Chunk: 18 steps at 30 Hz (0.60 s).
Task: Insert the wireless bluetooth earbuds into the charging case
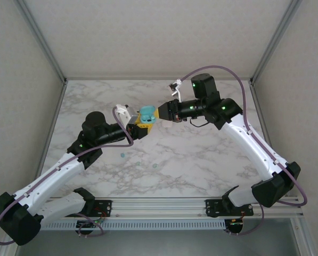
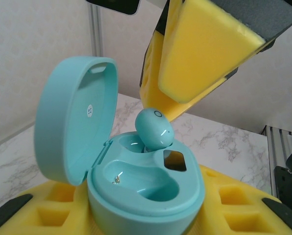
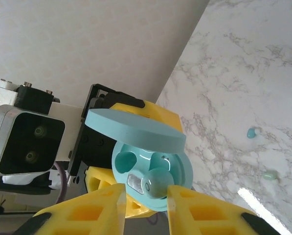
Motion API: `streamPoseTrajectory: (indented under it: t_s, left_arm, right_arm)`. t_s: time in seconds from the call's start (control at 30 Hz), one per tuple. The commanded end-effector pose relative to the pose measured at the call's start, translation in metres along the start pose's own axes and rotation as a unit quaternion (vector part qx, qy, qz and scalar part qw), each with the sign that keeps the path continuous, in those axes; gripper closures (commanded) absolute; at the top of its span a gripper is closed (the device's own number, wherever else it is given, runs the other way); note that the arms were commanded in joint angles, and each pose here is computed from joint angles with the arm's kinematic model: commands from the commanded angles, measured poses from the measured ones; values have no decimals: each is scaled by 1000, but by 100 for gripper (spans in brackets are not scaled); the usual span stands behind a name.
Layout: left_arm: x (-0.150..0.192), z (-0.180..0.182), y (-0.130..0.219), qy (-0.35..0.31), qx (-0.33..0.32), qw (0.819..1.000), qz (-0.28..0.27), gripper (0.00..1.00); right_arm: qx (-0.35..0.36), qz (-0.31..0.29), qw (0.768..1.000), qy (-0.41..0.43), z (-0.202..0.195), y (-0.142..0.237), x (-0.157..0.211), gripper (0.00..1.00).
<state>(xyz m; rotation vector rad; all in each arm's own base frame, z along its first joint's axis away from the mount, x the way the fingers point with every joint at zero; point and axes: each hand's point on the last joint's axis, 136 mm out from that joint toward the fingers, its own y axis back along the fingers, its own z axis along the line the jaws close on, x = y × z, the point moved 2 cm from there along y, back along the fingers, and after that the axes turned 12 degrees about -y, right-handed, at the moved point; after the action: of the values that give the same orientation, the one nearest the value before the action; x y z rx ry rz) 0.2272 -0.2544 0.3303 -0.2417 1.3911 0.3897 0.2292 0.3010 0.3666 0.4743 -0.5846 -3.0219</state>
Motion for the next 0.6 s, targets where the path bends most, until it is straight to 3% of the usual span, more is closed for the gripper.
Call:
streamPoseTrajectory:
  t_s: [0.0, 0.57]
  left_arm:
    - [-22, -1, 4, -13, -3, 1000, -26, 92]
    - [-20, -3, 4, -15, 1, 1000, -23, 92]
  right_arm:
    - [-16, -9, 1000, 22, 20, 7, -1, 72]
    - [-4, -9, 1000, 24, 14, -1, -7, 72]
